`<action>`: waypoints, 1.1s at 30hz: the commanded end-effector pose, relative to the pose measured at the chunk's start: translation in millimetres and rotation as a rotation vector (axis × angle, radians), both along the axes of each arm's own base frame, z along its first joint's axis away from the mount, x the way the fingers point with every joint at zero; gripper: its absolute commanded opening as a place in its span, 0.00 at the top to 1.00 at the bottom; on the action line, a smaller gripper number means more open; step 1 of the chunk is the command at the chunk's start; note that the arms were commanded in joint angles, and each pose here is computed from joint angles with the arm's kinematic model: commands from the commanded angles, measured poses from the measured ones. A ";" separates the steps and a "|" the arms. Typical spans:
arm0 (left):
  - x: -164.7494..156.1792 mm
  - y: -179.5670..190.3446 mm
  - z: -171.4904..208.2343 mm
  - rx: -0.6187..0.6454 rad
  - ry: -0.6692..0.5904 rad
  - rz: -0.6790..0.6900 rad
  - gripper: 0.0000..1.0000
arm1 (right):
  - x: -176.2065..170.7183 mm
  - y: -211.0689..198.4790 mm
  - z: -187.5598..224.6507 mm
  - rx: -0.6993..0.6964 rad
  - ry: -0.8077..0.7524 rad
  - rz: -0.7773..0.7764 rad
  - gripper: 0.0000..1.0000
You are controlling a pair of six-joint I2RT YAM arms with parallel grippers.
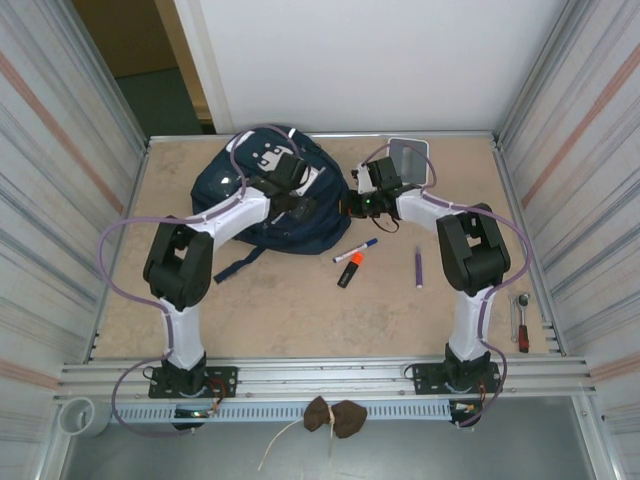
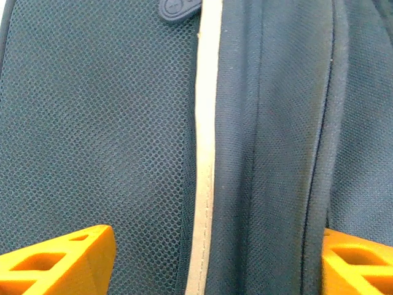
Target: Pack the student bag
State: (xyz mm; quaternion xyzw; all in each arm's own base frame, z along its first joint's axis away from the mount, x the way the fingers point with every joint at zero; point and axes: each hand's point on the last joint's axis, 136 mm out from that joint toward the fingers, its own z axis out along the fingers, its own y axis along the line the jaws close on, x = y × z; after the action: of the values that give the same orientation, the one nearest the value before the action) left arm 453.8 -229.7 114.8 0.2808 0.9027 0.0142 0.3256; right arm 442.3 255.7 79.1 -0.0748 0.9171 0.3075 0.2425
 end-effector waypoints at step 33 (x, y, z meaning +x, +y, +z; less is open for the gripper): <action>-3.7 20.2 85.2 -0.350 -0.101 -0.006 1.00 | -143.6 -35.0 -43.8 -0.545 0.019 -0.277 0.20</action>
State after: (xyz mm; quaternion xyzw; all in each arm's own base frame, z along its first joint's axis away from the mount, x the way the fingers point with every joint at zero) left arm 447.7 -212.7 169.9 0.2305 0.8887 -0.1192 0.3779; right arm 293.8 236.8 42.5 -0.0514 0.9702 0.0704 0.2260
